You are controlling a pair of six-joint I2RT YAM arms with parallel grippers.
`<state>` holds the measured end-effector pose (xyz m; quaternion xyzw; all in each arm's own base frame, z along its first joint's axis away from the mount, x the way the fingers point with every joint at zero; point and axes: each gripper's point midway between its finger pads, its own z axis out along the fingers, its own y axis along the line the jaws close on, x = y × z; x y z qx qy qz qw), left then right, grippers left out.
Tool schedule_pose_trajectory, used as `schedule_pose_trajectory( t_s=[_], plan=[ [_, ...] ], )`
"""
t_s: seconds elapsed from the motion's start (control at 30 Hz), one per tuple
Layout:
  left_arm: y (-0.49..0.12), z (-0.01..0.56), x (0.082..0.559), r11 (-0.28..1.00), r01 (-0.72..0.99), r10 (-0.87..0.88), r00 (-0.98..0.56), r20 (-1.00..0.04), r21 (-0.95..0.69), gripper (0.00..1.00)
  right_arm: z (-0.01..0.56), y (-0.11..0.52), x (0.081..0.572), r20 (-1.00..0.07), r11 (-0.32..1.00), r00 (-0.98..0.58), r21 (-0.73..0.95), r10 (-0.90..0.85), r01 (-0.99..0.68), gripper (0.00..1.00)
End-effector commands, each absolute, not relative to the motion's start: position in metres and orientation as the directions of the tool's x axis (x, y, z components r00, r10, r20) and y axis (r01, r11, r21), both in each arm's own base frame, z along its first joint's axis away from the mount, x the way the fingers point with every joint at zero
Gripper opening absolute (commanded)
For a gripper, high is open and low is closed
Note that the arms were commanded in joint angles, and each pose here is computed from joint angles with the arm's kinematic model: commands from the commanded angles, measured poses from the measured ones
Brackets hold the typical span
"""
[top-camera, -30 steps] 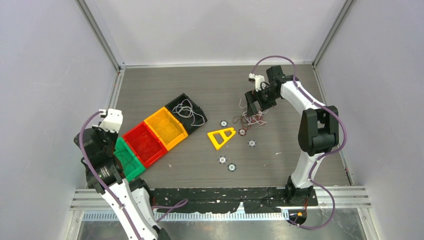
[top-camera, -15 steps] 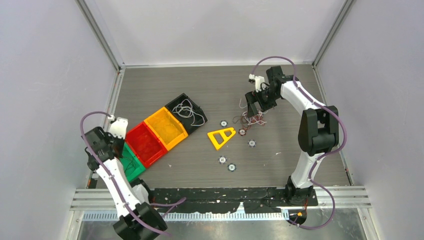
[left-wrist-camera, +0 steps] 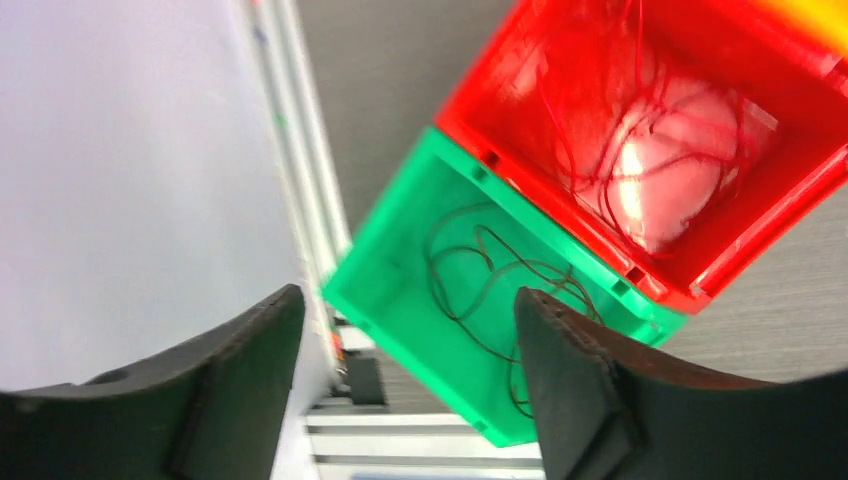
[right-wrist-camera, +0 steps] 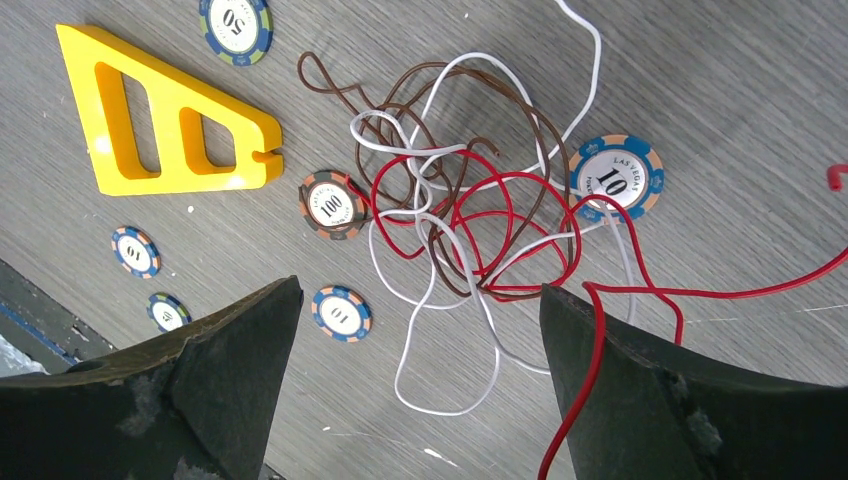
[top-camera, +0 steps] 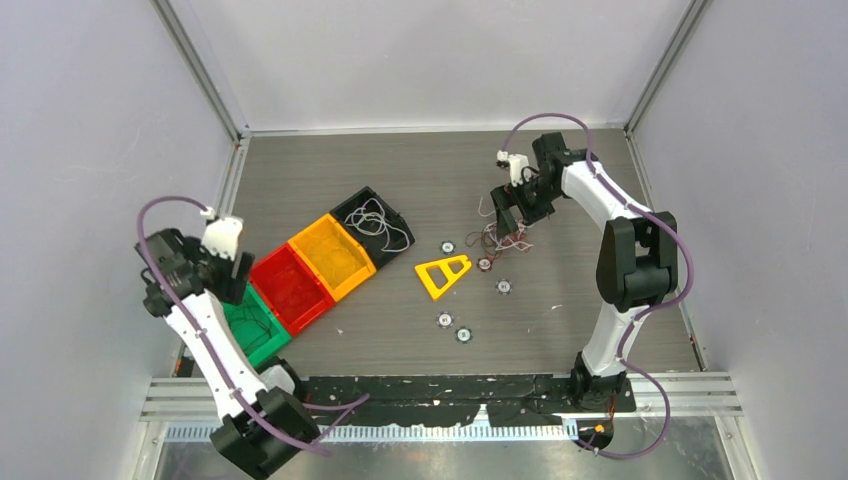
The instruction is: Untangle the cables
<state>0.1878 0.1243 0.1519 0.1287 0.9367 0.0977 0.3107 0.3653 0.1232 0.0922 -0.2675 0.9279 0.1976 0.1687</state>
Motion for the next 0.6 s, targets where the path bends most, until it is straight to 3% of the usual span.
schedule_pose_trajectory(
  t_s=[0.0, 0.2, 0.33, 0.47, 0.57],
  plan=[
    [0.095, 0.215, 0.19, 0.944, 0.224, 0.33, -0.679, -0.656, 0.244, 0.83, 0.117, 0.126, 0.37, -0.471, 0.747, -0.752, 0.251, -0.462, -0.616, 0.95],
    [0.048, 0.273, 0.206, 0.892, 0.372, 0.427, -0.515, -0.743, 0.255, 0.99, 0.118, 0.121, 0.375, -0.478, 0.74, -0.738, 0.235, -0.477, -0.63, 0.95],
    [-0.021, 0.286, 0.233, 0.787, 0.573, 0.504, -0.38, -0.776, 0.23, 0.99, 0.103, 0.13, 0.385, -0.467, 0.744, -0.767, 0.289, -0.44, -0.603, 0.95],
    [-0.118, 0.293, 0.268, 0.655, 0.751, 0.452, -0.307, -0.838, 0.078, 1.0, 0.077, 0.131, 0.398, -0.439, 0.785, -0.809, 0.3, -0.39, -0.542, 0.99],
    [-0.195, 0.288, 0.295, 0.541, 0.839, 0.401, -0.316, -0.86, -0.056, 0.96, 0.053, 0.127, 0.401, -0.396, 0.806, -0.834, 0.296, -0.385, -0.513, 0.84]
  ],
)
